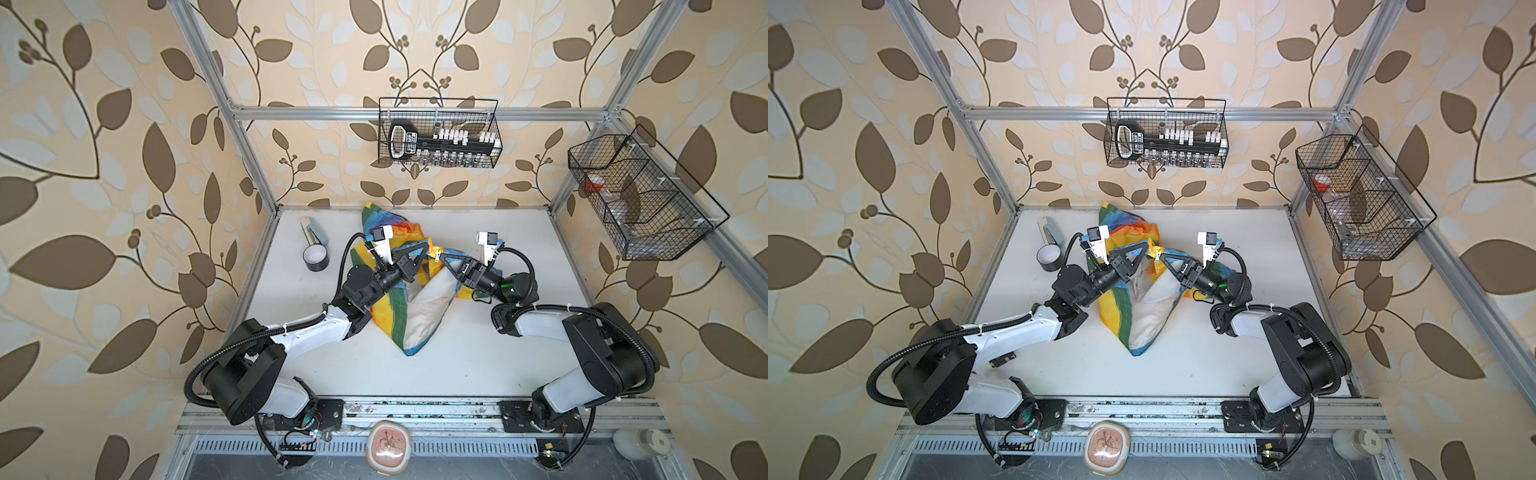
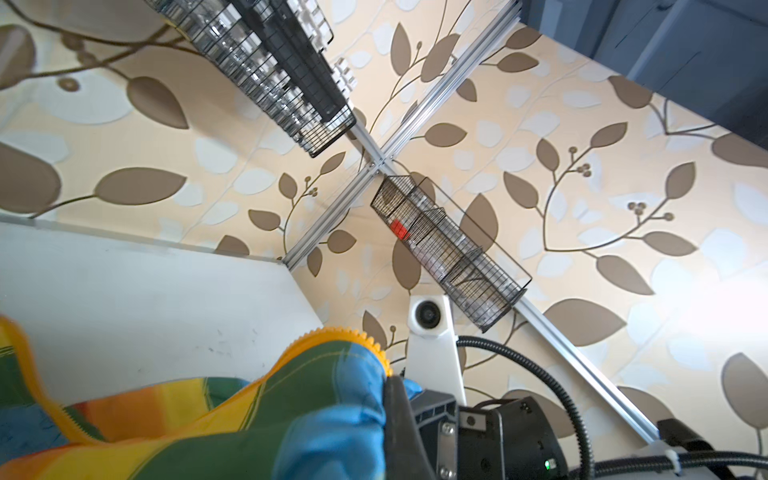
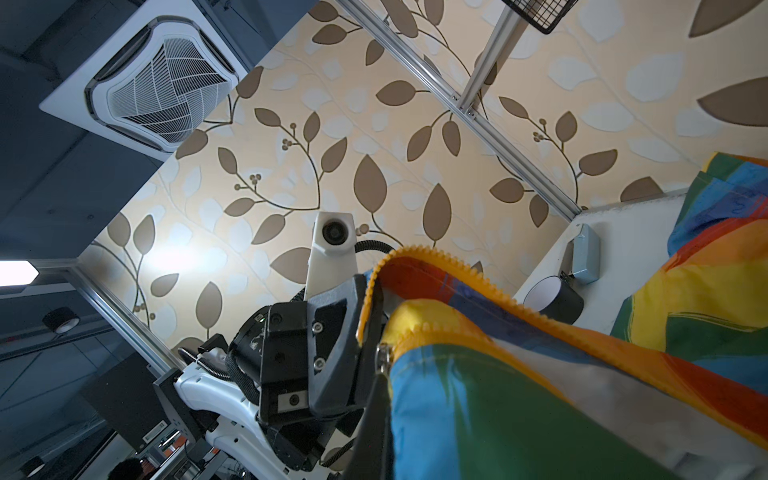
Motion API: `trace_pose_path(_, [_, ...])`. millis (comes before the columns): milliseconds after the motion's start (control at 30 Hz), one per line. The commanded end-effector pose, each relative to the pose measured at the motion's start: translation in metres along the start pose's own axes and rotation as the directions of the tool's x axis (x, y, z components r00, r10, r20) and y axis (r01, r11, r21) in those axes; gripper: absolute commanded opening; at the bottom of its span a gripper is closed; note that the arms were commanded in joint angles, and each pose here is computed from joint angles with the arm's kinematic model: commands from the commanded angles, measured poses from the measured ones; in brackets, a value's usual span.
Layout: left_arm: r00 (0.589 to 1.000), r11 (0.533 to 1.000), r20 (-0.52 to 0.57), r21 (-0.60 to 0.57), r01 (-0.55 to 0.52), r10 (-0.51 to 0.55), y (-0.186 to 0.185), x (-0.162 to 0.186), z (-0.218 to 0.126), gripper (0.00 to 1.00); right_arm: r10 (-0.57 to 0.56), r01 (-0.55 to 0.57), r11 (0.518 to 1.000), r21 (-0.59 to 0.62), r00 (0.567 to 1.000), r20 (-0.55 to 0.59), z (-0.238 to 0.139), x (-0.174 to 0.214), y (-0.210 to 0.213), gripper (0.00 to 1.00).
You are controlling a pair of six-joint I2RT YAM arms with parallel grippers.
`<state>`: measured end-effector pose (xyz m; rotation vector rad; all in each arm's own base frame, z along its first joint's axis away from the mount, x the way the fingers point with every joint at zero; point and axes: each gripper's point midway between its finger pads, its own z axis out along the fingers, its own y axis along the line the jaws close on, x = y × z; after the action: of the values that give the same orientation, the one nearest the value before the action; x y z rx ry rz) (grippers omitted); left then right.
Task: Zip up the jacket
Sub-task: 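Raise both grippers with the zipper ends up and away from the robot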
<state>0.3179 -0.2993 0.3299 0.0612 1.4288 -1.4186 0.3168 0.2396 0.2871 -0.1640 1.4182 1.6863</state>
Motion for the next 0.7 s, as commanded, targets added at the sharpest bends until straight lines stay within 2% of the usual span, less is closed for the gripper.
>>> trace_pose_path(0, [0.997,0.985,0.074,0.172,-0.010,-0.003,-0.042,-0.030,0.006,0.00,-0.057,0.059,0.992,-0.115,0.998,0.014,0.006,-0.011,0.036,0.00])
trace_pose_path(667, [0.995,0.989,0.080,0.137,0.050,-0.061,-0.021,-0.018,0.002,0.00,-0.078,0.086,0.988,-0.128,0.995,0.064,0.007,-0.016,0.051,0.00])
